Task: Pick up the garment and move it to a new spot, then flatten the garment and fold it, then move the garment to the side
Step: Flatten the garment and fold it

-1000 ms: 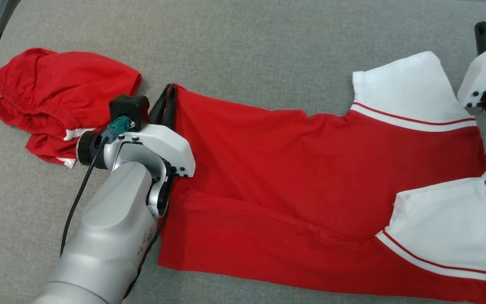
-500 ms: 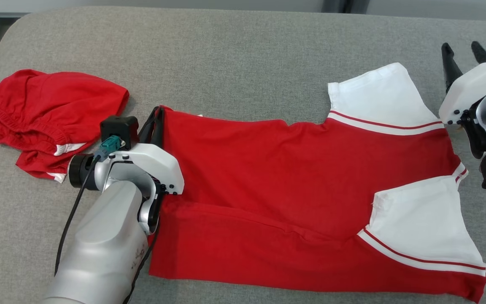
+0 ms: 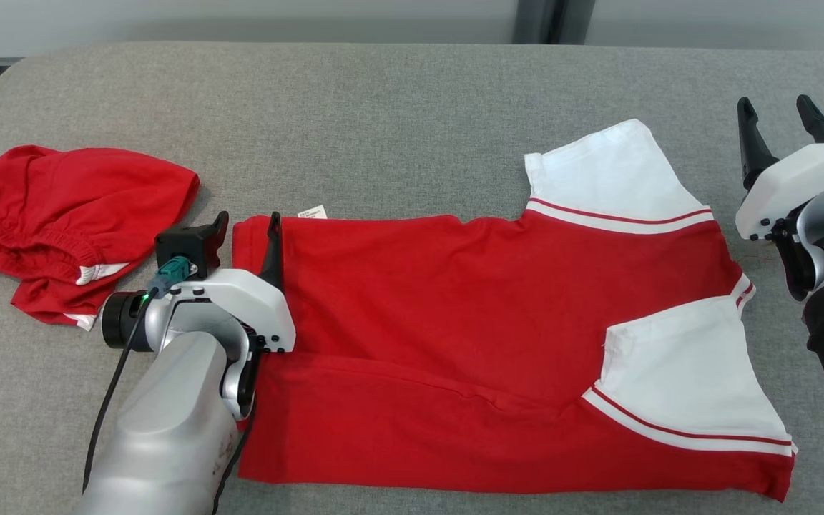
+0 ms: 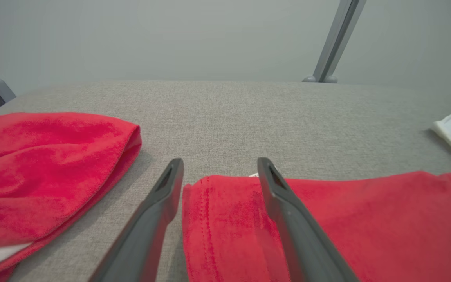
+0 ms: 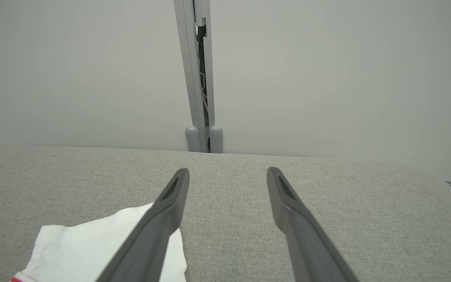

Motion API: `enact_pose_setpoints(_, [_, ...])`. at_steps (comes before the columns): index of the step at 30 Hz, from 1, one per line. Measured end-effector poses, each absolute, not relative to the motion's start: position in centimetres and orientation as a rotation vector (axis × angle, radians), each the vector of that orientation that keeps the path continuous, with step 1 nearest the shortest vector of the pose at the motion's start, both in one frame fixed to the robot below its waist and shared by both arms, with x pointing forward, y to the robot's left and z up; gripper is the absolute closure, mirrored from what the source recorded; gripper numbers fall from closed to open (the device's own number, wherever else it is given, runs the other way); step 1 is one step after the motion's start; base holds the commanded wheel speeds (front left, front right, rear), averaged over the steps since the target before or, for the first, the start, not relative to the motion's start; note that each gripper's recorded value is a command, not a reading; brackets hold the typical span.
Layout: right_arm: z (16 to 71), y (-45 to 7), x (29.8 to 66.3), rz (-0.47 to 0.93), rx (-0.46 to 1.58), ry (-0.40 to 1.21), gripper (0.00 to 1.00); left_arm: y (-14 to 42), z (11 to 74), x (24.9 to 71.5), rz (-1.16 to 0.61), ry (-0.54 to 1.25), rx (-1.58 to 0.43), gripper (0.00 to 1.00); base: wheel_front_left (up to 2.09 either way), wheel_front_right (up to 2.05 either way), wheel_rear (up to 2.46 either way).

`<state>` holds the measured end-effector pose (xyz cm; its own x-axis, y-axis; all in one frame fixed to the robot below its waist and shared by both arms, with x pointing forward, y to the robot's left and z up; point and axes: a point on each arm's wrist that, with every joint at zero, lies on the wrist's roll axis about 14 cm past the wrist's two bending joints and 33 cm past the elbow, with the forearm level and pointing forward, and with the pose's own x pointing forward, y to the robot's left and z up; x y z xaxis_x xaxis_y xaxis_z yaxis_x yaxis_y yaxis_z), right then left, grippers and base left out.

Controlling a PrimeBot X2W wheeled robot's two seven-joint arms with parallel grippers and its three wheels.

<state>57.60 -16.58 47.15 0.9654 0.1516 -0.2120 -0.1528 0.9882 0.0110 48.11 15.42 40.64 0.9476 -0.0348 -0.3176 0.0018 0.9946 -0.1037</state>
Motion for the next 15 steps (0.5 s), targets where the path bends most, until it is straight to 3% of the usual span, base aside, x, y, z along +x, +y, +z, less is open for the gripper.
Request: enact_pose_setpoints(15, [44.5,-14.8,59.0,0.197,-0.021,0.295,0.0,16.0,38.3,48.4,-0.001,0.392,-0.111,0.0,0.0,0.0,0.0])
